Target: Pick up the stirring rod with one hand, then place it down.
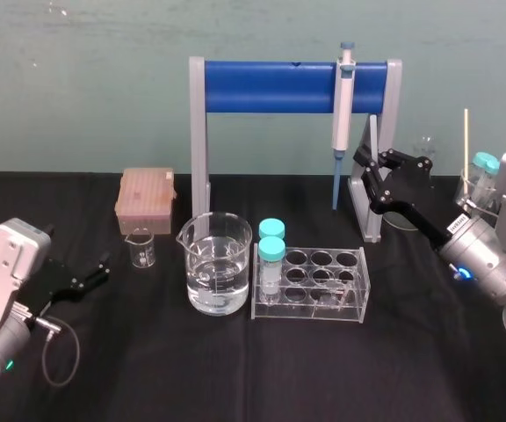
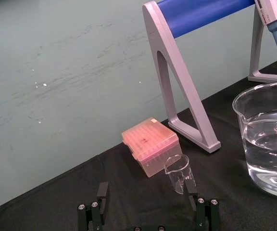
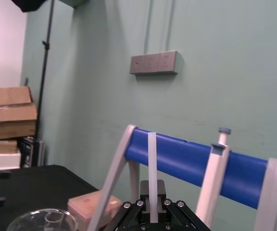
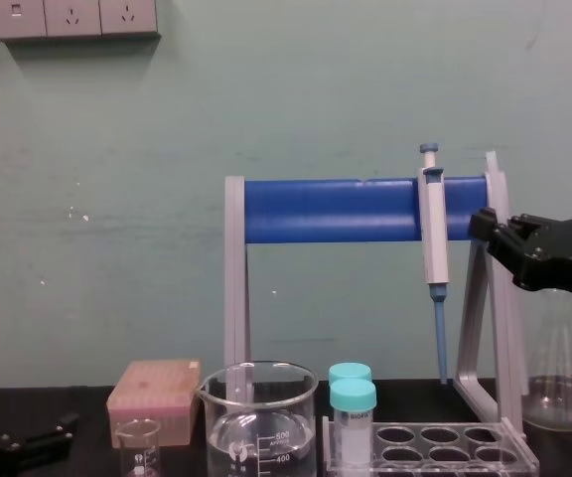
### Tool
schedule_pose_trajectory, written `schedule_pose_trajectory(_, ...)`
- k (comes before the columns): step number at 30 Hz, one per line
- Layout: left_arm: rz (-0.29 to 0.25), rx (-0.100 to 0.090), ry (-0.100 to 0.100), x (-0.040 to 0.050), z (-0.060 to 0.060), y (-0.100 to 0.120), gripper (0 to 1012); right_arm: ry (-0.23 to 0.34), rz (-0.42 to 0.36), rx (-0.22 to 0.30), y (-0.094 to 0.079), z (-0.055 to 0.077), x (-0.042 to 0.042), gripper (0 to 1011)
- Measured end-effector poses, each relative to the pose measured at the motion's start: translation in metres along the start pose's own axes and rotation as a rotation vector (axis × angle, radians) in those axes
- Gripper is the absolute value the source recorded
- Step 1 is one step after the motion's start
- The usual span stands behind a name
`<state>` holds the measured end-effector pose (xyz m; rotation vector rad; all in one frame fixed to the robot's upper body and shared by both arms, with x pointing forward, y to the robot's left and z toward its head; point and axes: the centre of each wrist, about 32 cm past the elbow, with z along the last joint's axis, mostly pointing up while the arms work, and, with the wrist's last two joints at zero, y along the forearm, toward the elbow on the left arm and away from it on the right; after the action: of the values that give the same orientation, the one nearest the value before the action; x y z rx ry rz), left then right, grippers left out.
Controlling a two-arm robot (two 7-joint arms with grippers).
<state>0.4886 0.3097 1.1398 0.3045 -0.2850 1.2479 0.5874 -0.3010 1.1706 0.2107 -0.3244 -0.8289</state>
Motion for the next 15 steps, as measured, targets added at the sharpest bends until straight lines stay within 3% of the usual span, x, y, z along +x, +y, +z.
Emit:
schedule_pose_trajectory(6,0.0,0.0,0.0,0.0,0.0,0.0,1000,0.039,0.048,0.021,0.0024,0.003,-0.0013,72)
schedule_pose_trajectory(15,0.0,0.0,0.0,0.0,0.0,0.0,1000,0.1,0.091,-0.001,0.003,0.0054,-0.0069,72)
